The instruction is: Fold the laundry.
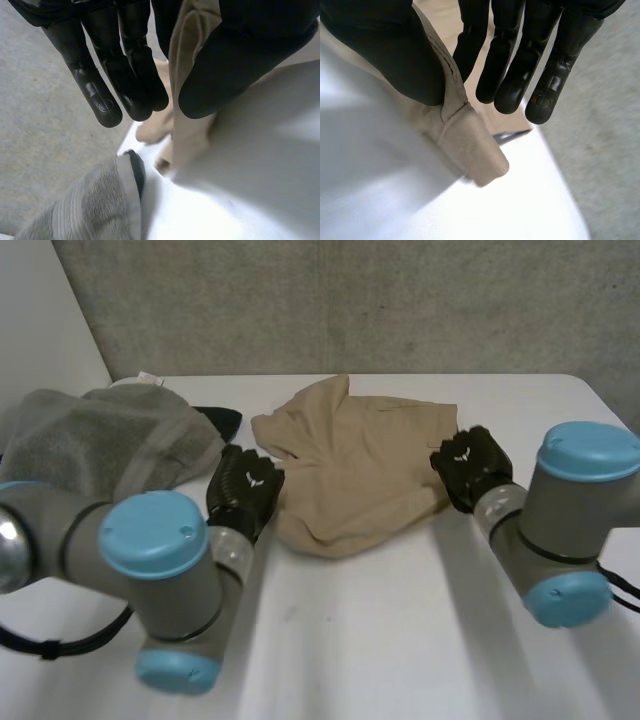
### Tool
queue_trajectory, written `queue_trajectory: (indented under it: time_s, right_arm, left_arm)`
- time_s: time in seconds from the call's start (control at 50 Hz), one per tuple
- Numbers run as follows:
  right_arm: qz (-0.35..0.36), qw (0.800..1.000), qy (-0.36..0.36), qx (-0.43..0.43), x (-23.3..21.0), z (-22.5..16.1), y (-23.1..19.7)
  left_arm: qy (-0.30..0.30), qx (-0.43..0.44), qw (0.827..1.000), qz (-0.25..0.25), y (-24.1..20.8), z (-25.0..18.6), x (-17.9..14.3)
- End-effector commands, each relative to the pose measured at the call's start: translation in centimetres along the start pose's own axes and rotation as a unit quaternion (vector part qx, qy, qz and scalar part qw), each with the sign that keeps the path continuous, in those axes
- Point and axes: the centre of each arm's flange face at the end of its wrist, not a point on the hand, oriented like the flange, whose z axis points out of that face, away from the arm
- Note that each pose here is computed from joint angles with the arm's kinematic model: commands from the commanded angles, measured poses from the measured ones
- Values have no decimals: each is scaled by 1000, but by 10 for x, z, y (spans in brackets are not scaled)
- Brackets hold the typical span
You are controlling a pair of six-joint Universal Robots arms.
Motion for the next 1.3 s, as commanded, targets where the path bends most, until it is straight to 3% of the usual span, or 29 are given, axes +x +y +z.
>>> queue_trajectory:
  time_s: [0.02,0.06,0.14,0.16,0.2,0.3,0.5,0.82,1.04,1.3]
  right_arm:
    - [1,991,-91,-95,8,-71,-7]
    - [-15,979,-145,-139,4,-103,-6]
    - [-69,949,-226,-209,0,-143,9]
    - [-74,944,-235,-217,1,-147,12]
    - [-85,942,-239,-221,1,-150,15]
    - [-86,947,-219,-218,3,-143,22]
    - [-67,968,-150,-189,11,-102,24]
    - [-63,964,-164,-199,1,-108,32]
    - [-62,968,-149,-193,3,-117,32]
    - [-59,969,-138,-194,6,-121,34]
  left_arm:
    - [51,-48,997,24,-8,-68,-22]
    - [81,-68,994,39,-7,-87,-21]
    - [185,-133,971,78,1,-140,-13]
    - [225,-150,958,93,2,-158,-8]
    - [242,-143,955,94,-2,-164,-4]
    - [197,-90,973,76,-17,-140,-6]
    - [128,-70,988,48,-24,-61,-9]
    - [13,-20,1000,12,-26,32,-53]
    - [111,42,993,1,-5,78,-25]
    - [174,-2,985,-2,24,93,5]
